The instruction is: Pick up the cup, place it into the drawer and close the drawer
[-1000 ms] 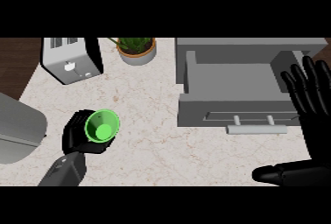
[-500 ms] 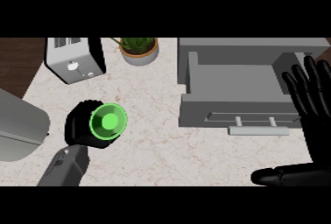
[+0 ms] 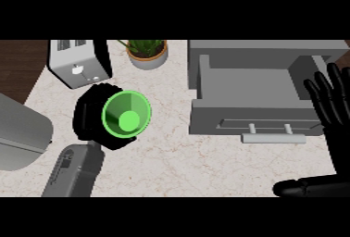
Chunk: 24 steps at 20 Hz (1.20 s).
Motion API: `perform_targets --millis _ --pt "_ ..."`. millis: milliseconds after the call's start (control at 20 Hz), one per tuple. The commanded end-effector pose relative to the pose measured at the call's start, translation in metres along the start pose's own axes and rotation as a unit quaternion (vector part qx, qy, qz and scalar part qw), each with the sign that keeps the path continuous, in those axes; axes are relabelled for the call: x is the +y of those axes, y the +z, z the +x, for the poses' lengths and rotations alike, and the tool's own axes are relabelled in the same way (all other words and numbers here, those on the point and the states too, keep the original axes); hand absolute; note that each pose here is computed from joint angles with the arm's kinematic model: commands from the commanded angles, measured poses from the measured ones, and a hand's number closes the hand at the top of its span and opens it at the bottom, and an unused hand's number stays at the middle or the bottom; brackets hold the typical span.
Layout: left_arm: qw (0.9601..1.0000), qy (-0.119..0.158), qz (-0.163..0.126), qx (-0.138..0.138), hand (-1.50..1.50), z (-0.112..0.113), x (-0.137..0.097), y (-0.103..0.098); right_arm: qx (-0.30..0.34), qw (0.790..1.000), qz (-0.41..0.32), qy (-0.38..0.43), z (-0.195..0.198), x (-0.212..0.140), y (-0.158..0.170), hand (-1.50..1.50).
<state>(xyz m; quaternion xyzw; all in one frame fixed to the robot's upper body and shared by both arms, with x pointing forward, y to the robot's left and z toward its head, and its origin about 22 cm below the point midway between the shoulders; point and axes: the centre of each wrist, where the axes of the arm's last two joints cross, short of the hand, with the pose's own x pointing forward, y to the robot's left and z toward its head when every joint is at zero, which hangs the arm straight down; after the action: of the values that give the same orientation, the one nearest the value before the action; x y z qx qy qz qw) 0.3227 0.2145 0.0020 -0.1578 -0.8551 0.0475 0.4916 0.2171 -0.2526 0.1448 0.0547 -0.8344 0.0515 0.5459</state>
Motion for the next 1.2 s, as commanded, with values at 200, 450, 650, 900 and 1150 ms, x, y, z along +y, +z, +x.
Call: perform_targets --millis 200,450,650,900,1150 --pt "0.9999 -0.004 -0.012 -0.006 1.50 0.062 -0.047 -0.071 -0.010 1.000 -0.001 -0.004 -0.004 0.003 0.003 -1.50" --pt "0.9997 -0.014 -0.017 -0.014 1.50 0.074 -0.091 -0.089 -0.007 1.000 0.009 0.011 -0.008 -0.010 0.007 -1.50" --pt "0.9984 -0.047 -0.029 -0.009 1.50 0.077 -0.121 -0.115 -0.005 1.000 0.007 0.006 -0.004 0.004 -0.003 -1.50" --pt "0.9980 -0.052 -0.036 0.001 1.50 0.075 -0.134 -0.146 -0.007 1.000 0.006 -0.001 0.001 0.007 -0.013 -1.50" --pt "0.9967 -0.062 -0.047 0.024 1.50 0.078 -0.149 -0.174 -0.004 1.000 0.012 0.004 -0.009 -0.001 -0.002 -1.50"
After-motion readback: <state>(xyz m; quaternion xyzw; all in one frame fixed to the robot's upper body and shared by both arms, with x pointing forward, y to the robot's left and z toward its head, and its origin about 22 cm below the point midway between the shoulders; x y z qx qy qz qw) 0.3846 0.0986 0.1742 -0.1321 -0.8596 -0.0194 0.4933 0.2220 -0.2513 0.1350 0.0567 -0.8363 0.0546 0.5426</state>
